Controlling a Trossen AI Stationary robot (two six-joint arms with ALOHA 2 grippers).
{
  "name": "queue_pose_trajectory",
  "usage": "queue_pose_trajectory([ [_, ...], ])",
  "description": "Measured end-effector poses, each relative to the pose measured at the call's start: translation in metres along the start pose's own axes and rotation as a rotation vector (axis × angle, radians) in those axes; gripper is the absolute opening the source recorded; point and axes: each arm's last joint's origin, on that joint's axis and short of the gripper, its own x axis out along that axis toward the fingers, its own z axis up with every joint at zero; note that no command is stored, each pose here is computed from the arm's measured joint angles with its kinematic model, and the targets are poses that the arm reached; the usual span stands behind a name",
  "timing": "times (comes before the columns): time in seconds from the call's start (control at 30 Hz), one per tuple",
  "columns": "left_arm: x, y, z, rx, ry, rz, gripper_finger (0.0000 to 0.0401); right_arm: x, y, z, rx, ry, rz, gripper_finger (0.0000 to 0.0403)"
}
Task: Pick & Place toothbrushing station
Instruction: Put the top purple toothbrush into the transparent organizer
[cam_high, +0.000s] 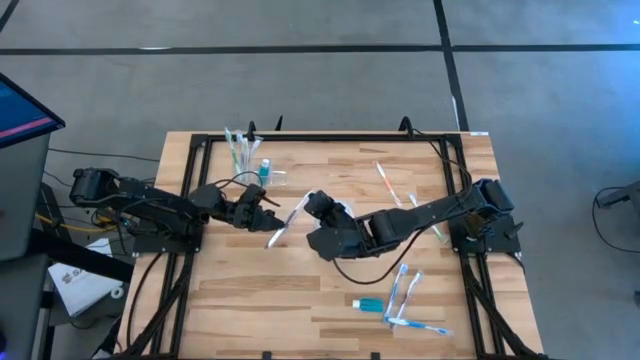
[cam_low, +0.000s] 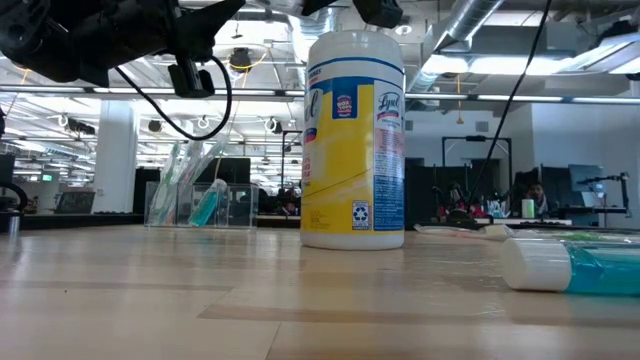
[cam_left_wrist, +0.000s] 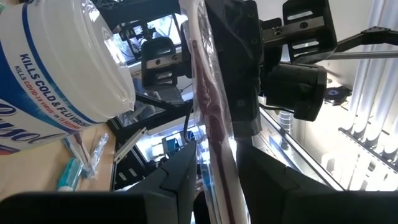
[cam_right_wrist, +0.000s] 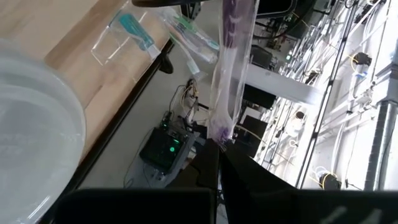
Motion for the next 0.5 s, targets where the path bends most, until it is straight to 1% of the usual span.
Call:
queue_pose_trajectory([
  [0.13, 0.002, -0.003, 0.001, 0.015, 0.012, -0.016, 0.0108, 0.002, -0.001, 0.0, 0.009, -0.022, 0.008, 0.0],
  [0.33, 0.005, -0.007, 0.003, 0.036, 0.019, -0.031, 0.0107, 0.013, 0.004, 0.006, -0.008, 0.0, 0.009, 0.0],
  [0.4, 0.005, -0.005, 0.002, 0.031, 0.029, -0.013, 0.0101, 0.017, 0.007, 0.011, -0.029, 0.001, 0.008, 0.0],
  [0.5, 0.006, -0.004, 0.001, 0.027, 0.044, -0.003, 0.0083, 0.018, 0.007, 0.013, -0.023, 0.003, -0.002, 0.0],
])
